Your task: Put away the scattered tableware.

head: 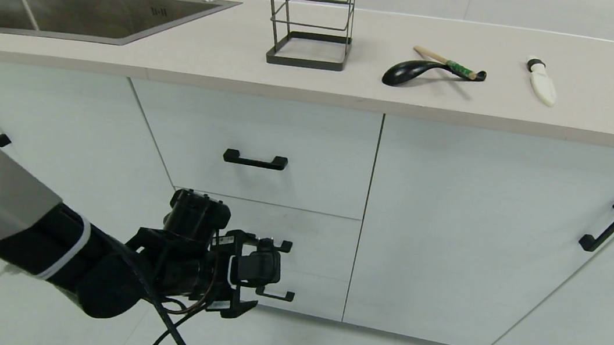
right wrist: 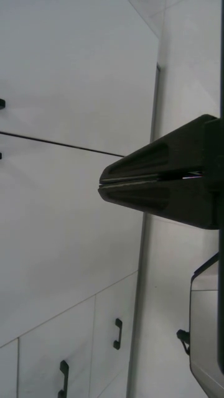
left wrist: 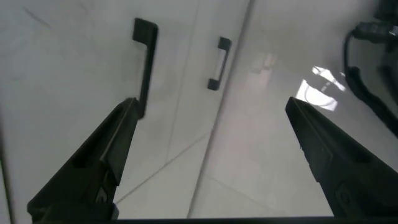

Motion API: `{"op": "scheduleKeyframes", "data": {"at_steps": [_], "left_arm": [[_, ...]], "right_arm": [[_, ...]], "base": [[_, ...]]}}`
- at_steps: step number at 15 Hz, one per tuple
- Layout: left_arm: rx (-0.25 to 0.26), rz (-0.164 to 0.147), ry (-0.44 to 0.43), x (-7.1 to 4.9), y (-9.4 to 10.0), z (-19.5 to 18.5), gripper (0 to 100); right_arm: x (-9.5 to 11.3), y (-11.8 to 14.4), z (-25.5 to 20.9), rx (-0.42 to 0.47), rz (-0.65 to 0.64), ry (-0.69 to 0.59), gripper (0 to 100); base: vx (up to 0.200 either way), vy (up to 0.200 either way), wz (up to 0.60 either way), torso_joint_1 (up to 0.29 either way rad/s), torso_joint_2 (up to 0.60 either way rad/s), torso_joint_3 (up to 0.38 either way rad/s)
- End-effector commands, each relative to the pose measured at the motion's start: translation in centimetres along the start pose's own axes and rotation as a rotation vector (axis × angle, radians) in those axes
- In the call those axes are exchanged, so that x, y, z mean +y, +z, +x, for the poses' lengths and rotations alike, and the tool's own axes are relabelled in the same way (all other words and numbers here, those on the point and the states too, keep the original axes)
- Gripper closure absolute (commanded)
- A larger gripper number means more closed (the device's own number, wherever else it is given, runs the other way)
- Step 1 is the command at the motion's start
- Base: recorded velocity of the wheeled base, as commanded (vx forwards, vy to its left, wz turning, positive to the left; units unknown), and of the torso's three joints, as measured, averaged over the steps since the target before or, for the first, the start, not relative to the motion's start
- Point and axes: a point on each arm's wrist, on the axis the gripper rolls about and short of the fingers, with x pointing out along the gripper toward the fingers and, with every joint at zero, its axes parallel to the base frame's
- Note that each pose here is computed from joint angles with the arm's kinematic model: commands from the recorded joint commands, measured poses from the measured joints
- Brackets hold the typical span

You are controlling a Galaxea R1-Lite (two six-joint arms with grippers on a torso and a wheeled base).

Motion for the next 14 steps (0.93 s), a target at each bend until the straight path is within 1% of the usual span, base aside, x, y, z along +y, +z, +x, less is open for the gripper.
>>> {"op": "scheduleKeyframes", "data": {"at_steps": [1,2,5,8,10,14], "left_arm": [[0.011,-0.012,-0.010,-0.7,-0.6,2.5,0],[0.009,-0.021,0.014,0.2,-0.8,2.8,0],[0.021,-0.034,0.025,0.7,-1.5,3.6,0],[0.024,-0.044,0.039,1.5,-2.1,5.2,0],[0.016,-0.043,0.041,1.8,-2.0,6.1,0],[0.017,-0.045,0.037,1.8,-2.2,7.0,0]], "right_arm": [[0.0,0.0,0.0,0.001,0.000,0.000,100],[0.0,0.0,0.0,0.001,0.000,0.000,100],[0.0,0.0,0.0,0.001,0.000,0.000,100],[0.0,0.0,0.0,0.001,0.000,0.000,100],[0.0,0.0,0.0,0.001,0.000,0.000,100],[0.0,0.0,0.0,0.001,0.000,0.000,100]], "base": [[0.000,0.000,0.00,0.000,0.00,0.000],[0.000,0.000,0.00,0.000,0.00,0.000],[0.000,0.000,0.00,0.000,0.00,0.000],[0.000,0.000,0.00,0.000,0.00,0.000],[0.000,0.000,0.00,0.000,0.00,0.000],[0.000,0.000,0.00,0.000,0.00,0.000]]}}
